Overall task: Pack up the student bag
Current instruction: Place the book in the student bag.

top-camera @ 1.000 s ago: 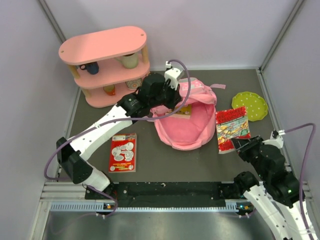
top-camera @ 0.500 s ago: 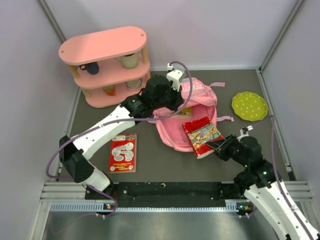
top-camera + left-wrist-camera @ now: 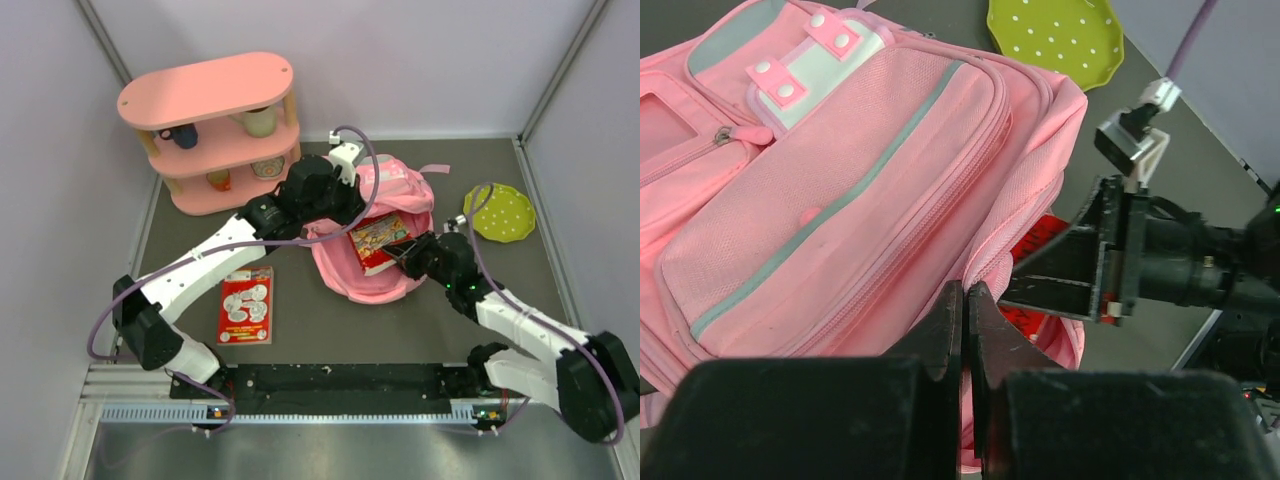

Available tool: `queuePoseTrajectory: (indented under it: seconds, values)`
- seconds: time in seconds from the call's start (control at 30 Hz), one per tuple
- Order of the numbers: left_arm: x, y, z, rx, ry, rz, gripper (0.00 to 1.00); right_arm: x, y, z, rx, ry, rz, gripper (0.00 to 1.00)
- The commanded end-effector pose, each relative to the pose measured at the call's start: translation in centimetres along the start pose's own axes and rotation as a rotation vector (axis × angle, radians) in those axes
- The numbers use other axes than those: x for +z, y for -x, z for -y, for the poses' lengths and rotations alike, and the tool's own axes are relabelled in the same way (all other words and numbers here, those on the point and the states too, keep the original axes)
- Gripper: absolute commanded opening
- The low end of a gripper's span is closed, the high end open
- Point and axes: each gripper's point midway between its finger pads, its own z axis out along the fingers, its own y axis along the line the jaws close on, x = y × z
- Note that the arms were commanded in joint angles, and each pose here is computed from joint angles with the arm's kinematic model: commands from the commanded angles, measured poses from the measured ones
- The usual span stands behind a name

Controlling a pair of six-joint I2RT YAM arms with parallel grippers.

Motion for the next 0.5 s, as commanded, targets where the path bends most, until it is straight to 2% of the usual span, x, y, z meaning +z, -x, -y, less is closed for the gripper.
queuePoseTrajectory:
  seconds: [0.0, 0.07, 0.1, 0.17, 0.2, 0.27, 0.33, 0.4, 0.47]
  values:
    - [-3.2, 7.0, 2.9, -0.016, -0.102, 0.243, 0.0, 2.2, 2.8, -8.4, 0.005, 0.27, 0.155, 0.0]
    - [-3.3, 7.1, 3.1, -0.02, -0.107, 0.243, 0.0, 3.1, 4.1, -10.5, 0.021, 0.338, 0.262, 0.0]
    - [-3.4, 7.1, 3.1, -0.023, -0.108, 0.244, 0.0, 4.5, 4.3, -9.8, 0.011, 0.309, 0.29, 0.0]
    - [-3.6, 7.1, 3.2, -0.028, -0.112, 0.243, 0.0, 5.5, 5.4, -11.8, 0.035, 0.345, 0.361, 0.0]
    - [-3.7, 7.0, 3.2, -0.029, -0.115, 0.242, 0.0, 7.2, 5.4, -10.7, -0.004, 0.308, 0.377, 0.0]
    - [-3.9, 6.7, 3.1, -0.033, -0.113, 0.238, 0.0, 8.9, 6.6, -9.5, 0.016, 0.239, 0.442, 0.0]
    - [-4.0, 6.5, 2.9, -0.038, -0.101, 0.24, 0.0, 10.7, 6.6, -7.3, 0.072, 0.197, 0.452, 0.16]
    - [-4.1, 6.2, 2.7, -0.039, -0.092, 0.238, 0.0, 11.2, 5.9, -7.5, 0.103, 0.243, 0.406, 0.35]
    - [-4.2, 6.1, 2.6, -0.033, -0.092, 0.235, 0.0, 11.5, 4.4, -6.4, 0.069, 0.229, 0.352, 0.42]
